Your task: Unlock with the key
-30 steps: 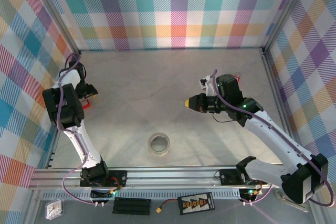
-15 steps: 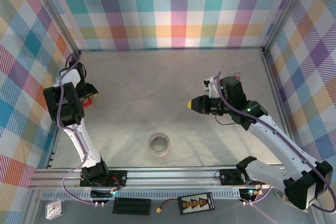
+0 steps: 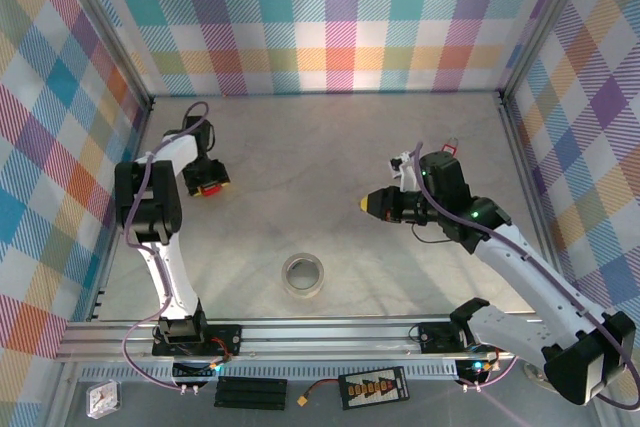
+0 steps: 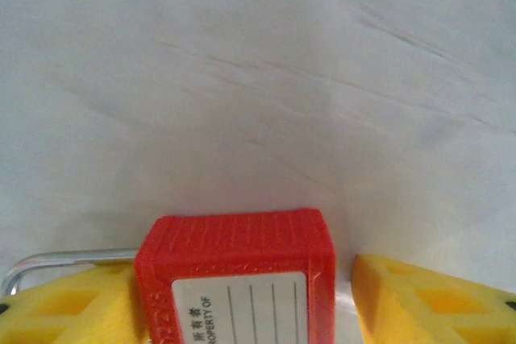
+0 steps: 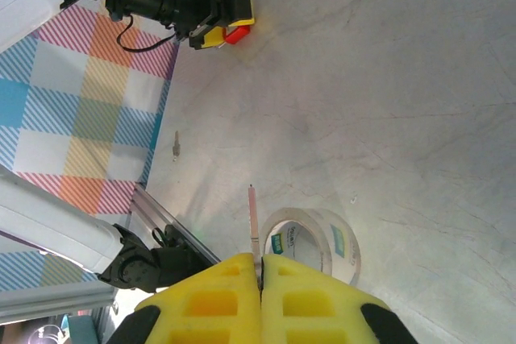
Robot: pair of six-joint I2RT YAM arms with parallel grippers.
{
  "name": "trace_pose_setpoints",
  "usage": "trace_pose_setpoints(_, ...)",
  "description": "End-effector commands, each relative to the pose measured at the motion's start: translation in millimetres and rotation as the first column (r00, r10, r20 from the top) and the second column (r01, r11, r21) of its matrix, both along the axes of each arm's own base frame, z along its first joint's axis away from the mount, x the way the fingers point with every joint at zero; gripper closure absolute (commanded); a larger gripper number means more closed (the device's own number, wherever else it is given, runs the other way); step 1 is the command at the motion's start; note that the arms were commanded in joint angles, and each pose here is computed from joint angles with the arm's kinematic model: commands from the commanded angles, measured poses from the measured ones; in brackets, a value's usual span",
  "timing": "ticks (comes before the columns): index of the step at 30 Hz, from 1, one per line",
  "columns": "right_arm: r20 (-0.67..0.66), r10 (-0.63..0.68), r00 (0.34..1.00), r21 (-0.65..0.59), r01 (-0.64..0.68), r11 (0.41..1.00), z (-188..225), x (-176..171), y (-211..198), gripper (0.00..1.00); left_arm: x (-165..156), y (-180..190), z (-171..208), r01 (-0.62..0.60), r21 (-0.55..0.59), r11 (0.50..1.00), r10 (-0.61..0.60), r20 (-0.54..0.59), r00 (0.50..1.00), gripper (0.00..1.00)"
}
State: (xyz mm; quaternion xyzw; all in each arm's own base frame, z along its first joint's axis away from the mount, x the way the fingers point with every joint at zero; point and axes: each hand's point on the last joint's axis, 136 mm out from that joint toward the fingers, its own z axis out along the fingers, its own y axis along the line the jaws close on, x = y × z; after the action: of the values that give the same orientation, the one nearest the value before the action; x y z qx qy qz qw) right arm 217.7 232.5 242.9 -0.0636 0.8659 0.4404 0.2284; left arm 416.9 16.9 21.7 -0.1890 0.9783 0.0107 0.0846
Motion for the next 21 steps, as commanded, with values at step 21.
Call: trace_pose_setpoints(21,0.028,-0.023,0.999,-0.080,0.025,0.996,-10,-12,-20,1.00,-53,-148,106,0.328,-0.086,0.941,-0.311,0.167,0.936,0.16)
